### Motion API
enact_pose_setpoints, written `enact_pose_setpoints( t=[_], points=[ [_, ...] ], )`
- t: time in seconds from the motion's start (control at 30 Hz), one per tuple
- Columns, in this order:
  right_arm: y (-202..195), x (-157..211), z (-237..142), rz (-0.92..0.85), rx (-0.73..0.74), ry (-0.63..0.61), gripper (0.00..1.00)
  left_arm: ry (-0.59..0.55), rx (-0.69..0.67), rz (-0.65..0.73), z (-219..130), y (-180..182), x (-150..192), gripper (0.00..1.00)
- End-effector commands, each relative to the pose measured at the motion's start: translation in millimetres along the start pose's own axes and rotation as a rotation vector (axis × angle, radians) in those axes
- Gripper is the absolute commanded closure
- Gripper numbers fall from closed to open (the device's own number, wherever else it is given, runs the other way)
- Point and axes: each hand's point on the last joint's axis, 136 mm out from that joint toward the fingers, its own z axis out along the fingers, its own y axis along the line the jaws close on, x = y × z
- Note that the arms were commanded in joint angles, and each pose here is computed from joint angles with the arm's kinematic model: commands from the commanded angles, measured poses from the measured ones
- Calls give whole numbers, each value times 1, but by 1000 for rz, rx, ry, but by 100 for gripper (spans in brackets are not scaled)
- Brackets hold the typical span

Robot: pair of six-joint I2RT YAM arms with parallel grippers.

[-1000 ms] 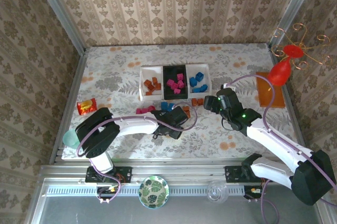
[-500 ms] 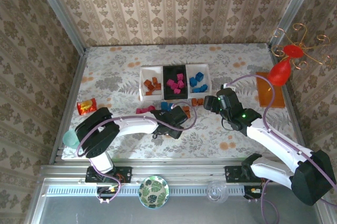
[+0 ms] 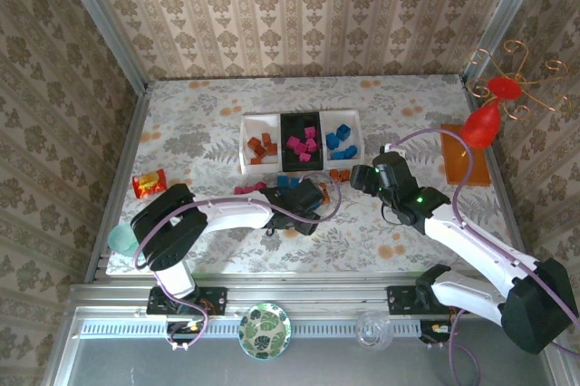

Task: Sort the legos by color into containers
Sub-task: Pick up the lego from the middle-left of the table.

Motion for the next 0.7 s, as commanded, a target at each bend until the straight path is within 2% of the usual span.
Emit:
enact_pose_setpoints(
  t=[0.0,0.2,0.4,0.57,0.67],
  points=[
    [-10,4,4,20,41,-1,22,32,-80,18,3,13,9,47],
    [-10,3,4,21,41,-1,22,48,-128,27,9,21,16,46],
    [-10,2,3,26,41,-7,22,10,-101,5,0,23,15,66],
    [-11,3,3,28,43,-9,22,-34,-77,-28,-20,24,10,69],
    [-12,3,3,30,44,-14,22,-101,-65,-55,-43,29,-5,69]
  ],
)
